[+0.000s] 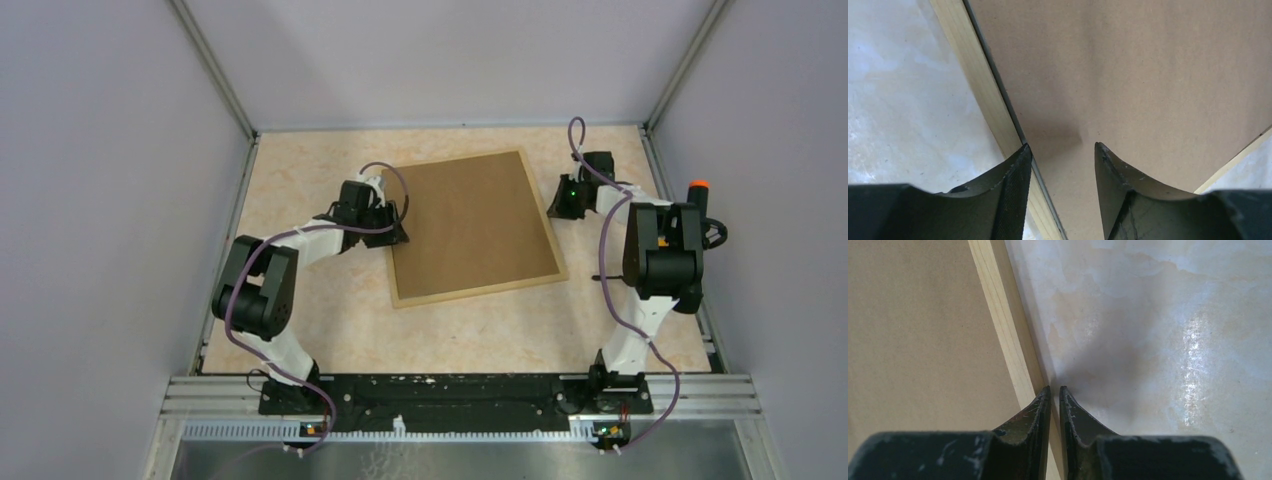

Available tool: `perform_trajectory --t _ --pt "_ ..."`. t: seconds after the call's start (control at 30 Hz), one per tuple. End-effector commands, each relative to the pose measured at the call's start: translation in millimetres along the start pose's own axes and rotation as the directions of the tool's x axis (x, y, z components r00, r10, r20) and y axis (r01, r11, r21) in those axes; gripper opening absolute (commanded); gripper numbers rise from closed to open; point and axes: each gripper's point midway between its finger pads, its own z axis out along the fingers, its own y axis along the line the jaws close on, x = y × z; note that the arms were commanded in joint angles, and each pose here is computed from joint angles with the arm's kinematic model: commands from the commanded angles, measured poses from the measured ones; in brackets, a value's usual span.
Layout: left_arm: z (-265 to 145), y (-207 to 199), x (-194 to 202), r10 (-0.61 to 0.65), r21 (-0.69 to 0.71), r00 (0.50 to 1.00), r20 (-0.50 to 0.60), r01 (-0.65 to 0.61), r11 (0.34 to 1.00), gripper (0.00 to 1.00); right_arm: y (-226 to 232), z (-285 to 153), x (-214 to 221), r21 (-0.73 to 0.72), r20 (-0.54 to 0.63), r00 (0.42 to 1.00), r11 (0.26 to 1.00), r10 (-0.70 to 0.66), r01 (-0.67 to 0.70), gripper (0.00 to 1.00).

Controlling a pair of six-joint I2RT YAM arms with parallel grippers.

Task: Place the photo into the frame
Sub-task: Place the photo frame item in the photo frame.

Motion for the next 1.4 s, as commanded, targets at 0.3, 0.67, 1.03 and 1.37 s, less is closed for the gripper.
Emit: perform_trajectory --t 0.3,0.67,1.03,1.37 --pt "-23.8 -17.0 -15.5 0.129 -0.113 0.991 0.017 -0.127 0.985 0.73 22.8 8.3 25.0 -0.089 -0.095 0.995 0.996 -0.005 -0.004 0.13" --pt "-63.7 -36.9 2.4 0.084 -0.042 0.996 -0.028 -0.085 0.996 0.88 22.7 10.9 26.2 -0.093 -0.102 0.995 0.996 -0.002 -0.008 0.13" --pt "-33.2 -52.0 54.4 -0.035 0.15 0.987 -0.156 0.058 0.987 0.7 24.1 11.6 27.8 -0.09 -0.109 0.994 0.996 -0.011 0.001 0.13" --pt "-46.3 -51.6 28.8 0.029 0.106 0.997 -0.077 -0.021 0.994 0.86 24.6 10.6 26.1 -0.091 -0.104 0.995 0.996 -0.012 0.003 0.13"
